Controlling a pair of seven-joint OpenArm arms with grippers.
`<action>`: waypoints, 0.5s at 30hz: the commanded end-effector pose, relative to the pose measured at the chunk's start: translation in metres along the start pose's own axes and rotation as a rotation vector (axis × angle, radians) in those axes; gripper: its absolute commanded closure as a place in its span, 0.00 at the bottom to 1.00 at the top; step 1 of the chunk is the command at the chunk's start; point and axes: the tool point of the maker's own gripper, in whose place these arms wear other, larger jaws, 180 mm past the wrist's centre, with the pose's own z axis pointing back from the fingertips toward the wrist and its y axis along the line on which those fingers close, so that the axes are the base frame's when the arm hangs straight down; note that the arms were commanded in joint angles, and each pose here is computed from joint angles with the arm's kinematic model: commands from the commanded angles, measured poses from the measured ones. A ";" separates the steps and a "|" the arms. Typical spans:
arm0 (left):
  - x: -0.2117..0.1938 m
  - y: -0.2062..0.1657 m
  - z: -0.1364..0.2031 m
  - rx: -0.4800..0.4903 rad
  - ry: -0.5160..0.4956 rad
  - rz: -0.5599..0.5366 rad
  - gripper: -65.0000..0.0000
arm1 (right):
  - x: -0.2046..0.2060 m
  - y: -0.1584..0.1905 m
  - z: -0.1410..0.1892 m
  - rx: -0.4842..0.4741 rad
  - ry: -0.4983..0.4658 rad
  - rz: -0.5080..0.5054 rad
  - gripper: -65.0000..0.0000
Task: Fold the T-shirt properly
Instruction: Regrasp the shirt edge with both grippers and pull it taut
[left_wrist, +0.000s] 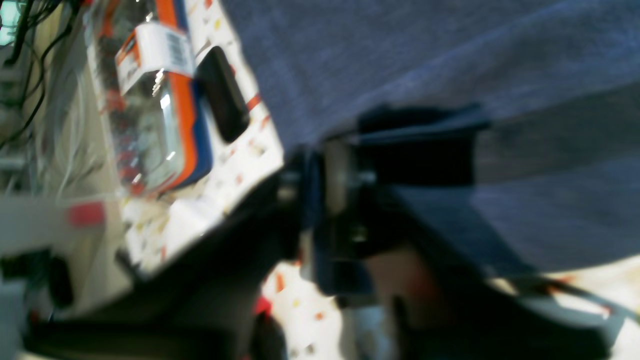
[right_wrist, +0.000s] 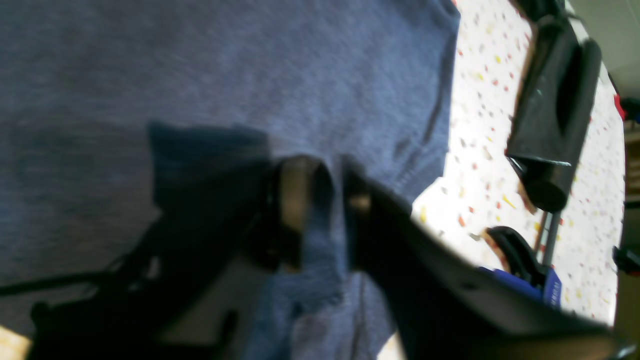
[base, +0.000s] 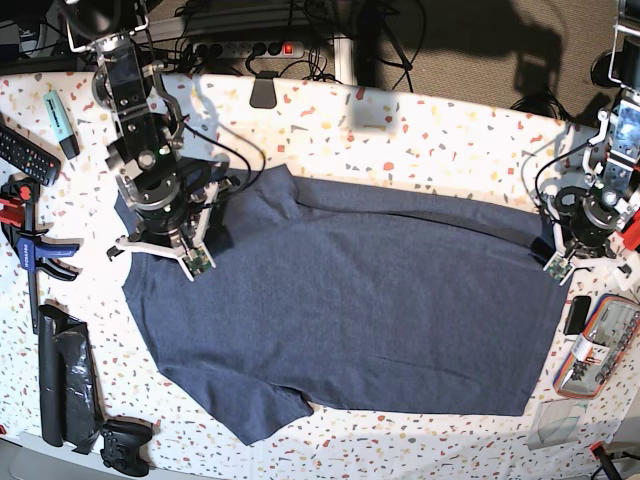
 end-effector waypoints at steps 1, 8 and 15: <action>0.006 0.030 0.002 0.092 -0.013 0.007 0.69 | 0.010 -0.017 0.001 -0.045 -0.029 0.000 0.65; -0.022 0.066 0.013 0.266 0.143 0.066 0.50 | 0.001 -0.018 0.005 -0.029 0.040 -0.043 0.58; -0.002 0.058 0.020 0.172 0.109 0.326 0.55 | 0.019 -0.017 0.027 0.067 -0.019 -0.276 0.70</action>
